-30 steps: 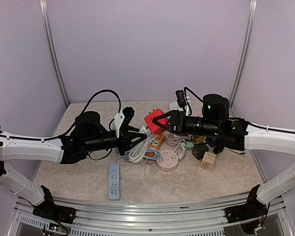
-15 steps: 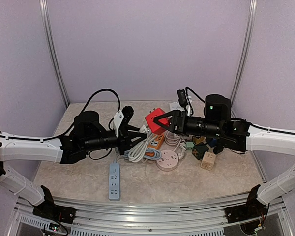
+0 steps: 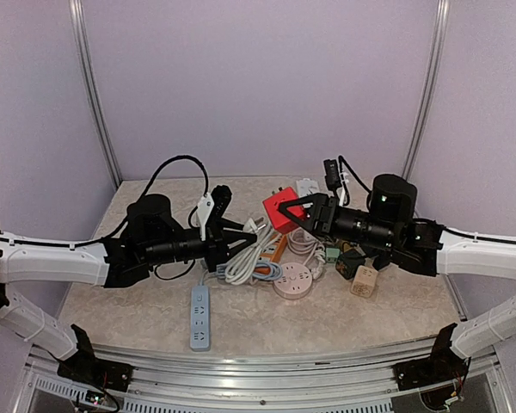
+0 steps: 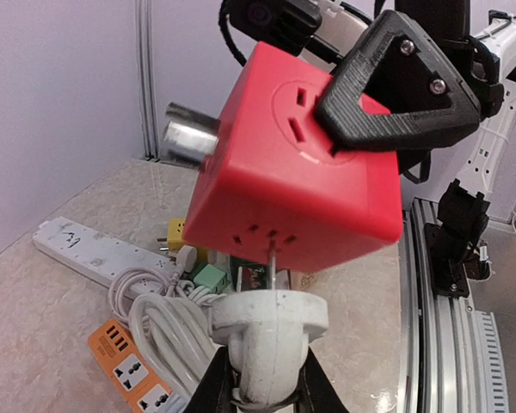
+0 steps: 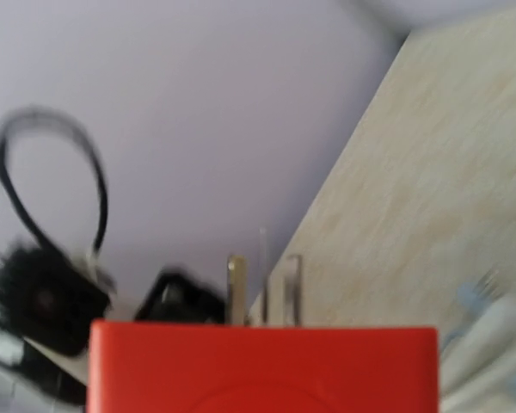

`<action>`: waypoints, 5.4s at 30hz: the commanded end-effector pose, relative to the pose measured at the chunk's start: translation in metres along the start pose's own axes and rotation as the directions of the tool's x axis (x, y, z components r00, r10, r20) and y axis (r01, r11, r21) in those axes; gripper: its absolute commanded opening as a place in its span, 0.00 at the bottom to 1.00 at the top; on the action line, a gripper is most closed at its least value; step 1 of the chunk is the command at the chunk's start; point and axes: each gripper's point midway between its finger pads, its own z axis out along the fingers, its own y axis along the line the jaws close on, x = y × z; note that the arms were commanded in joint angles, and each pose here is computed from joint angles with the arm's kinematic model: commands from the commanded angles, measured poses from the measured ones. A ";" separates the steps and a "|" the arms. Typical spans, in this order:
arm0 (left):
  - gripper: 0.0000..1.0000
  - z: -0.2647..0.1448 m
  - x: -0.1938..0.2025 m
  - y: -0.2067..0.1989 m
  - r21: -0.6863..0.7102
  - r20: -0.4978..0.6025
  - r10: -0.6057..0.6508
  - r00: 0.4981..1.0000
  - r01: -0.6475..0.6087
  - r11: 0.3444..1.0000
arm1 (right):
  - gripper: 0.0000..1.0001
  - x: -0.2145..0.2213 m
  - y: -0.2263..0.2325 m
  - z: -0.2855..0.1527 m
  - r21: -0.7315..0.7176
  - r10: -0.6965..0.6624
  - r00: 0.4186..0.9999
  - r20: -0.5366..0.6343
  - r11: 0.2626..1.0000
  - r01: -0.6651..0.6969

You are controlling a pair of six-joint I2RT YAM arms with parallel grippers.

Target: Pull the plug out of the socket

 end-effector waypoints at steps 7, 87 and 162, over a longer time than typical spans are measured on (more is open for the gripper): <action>0.00 -0.017 0.002 0.032 -0.132 0.020 -0.066 0.998 0.068 0.989 | 0.00 -0.082 0.025 -0.048 -0.061 0.011 0.931 0.364 0.998 0.012; 0.99 -0.168 0.014 0.169 -0.692 0.023 -0.418 0.908 0.316 0.649 | 0.00 0.199 -0.098 0.041 0.105 -0.617 0.541 -0.571 0.600 0.793; 0.99 -0.372 0.061 0.270 -0.953 0.191 -0.081 0.978 0.205 0.222 | 1.00 -0.157 -0.298 -0.243 0.908 -0.620 0.783 0.046 0.352 0.226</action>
